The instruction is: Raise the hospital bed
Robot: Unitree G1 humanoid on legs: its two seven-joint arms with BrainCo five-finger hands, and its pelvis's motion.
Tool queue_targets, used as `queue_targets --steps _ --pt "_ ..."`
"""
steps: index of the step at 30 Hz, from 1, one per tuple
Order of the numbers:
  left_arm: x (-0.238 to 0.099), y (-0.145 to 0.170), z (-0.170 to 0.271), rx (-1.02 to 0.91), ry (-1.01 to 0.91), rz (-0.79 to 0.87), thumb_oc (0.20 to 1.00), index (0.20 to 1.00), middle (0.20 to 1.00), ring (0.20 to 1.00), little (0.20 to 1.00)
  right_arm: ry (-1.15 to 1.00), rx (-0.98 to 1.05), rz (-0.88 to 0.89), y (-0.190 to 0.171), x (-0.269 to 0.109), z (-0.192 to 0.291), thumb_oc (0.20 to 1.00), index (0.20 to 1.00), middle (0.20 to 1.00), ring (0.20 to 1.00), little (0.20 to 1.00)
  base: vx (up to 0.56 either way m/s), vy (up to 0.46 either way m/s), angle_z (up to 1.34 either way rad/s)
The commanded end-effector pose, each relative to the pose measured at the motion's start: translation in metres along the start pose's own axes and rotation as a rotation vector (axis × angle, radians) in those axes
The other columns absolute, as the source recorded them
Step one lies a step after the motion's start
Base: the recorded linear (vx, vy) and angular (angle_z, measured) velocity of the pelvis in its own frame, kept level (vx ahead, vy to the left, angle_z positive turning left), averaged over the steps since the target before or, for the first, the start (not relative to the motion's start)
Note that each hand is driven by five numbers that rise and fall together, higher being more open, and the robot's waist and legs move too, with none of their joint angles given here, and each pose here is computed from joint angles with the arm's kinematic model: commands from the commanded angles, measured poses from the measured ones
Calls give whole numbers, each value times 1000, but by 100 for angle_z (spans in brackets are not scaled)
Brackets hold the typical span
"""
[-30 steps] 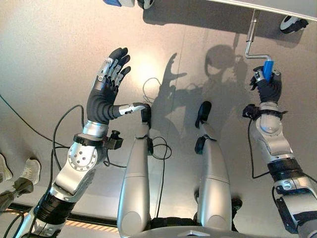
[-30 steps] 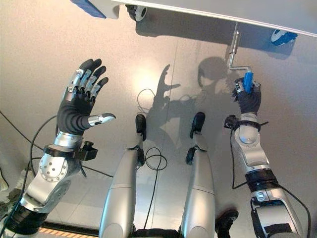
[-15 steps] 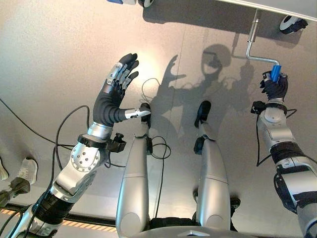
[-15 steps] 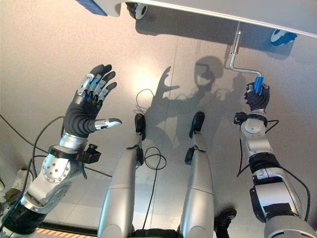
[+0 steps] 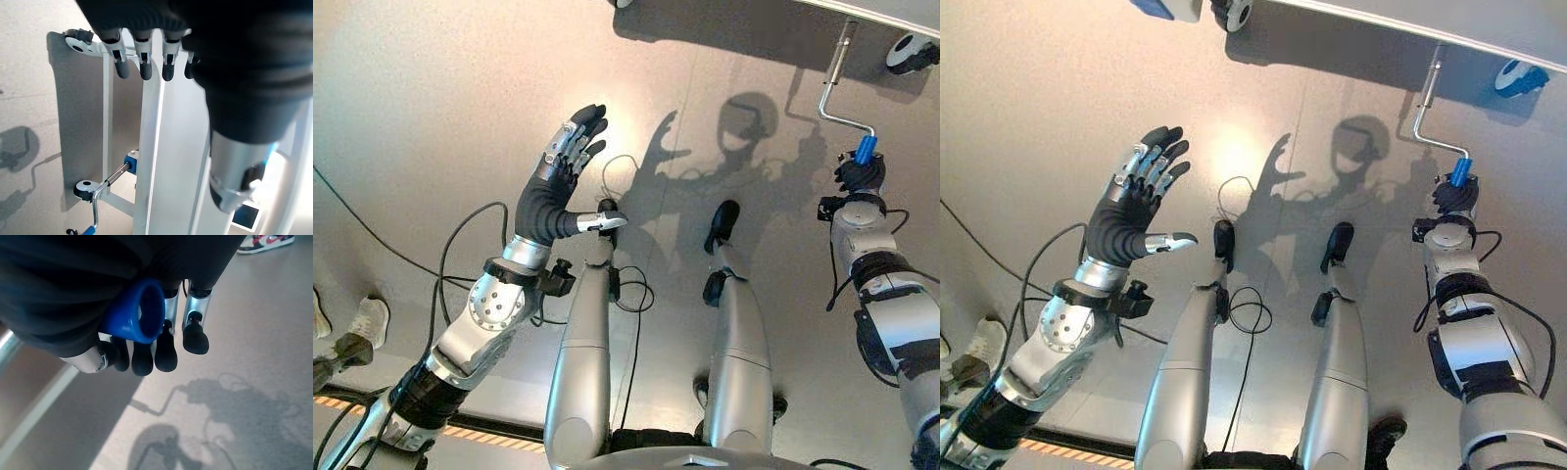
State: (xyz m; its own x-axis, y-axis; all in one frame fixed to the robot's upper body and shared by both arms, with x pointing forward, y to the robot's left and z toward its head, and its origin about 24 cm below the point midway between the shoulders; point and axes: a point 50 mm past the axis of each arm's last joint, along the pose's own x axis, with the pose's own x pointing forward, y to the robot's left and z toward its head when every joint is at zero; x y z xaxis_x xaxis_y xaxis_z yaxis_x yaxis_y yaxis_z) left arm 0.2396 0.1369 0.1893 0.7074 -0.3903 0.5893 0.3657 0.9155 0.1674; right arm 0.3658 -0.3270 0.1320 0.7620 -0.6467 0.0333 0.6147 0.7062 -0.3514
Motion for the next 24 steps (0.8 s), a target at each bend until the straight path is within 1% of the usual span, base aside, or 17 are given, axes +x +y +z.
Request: queue_targets --steps 1,5,14,15,17,24 --pt "2 -9 19 -65 -124 3 1000 1000 1000 1000 1000 110 -215 -6 -24 1 -33 200 200 200 200 200 0 14 11" --pt "3 -7 19 -66 -133 16 1000 1000 1000 1000 1000 66 -272 64 -6 0 -21 200 200 200 200 200 6 24 13" --pt "8 -11 17 -99 -135 26 1000 1000 1000 1000 1000 41 -369 115 10 0 -4 200 200 200 200 200 17 17 11" --pt "11 -11 18 -97 -143 19 1000 1000 1000 1000 1000 16 -390 126 13 2 7 200 200 200 200 200 72 11 3" --pt "10 -12 17 -102 -136 21 1000 1000 1000 1000 1000 14 -411 134 15 1 7 200 200 200 200 200 0 0 0" --pt "16 -13 18 -114 -156 24 1000 1000 1000 1000 1000 -112 -552 180 35 -1 42 200 200 200 200 200 11 31 3"
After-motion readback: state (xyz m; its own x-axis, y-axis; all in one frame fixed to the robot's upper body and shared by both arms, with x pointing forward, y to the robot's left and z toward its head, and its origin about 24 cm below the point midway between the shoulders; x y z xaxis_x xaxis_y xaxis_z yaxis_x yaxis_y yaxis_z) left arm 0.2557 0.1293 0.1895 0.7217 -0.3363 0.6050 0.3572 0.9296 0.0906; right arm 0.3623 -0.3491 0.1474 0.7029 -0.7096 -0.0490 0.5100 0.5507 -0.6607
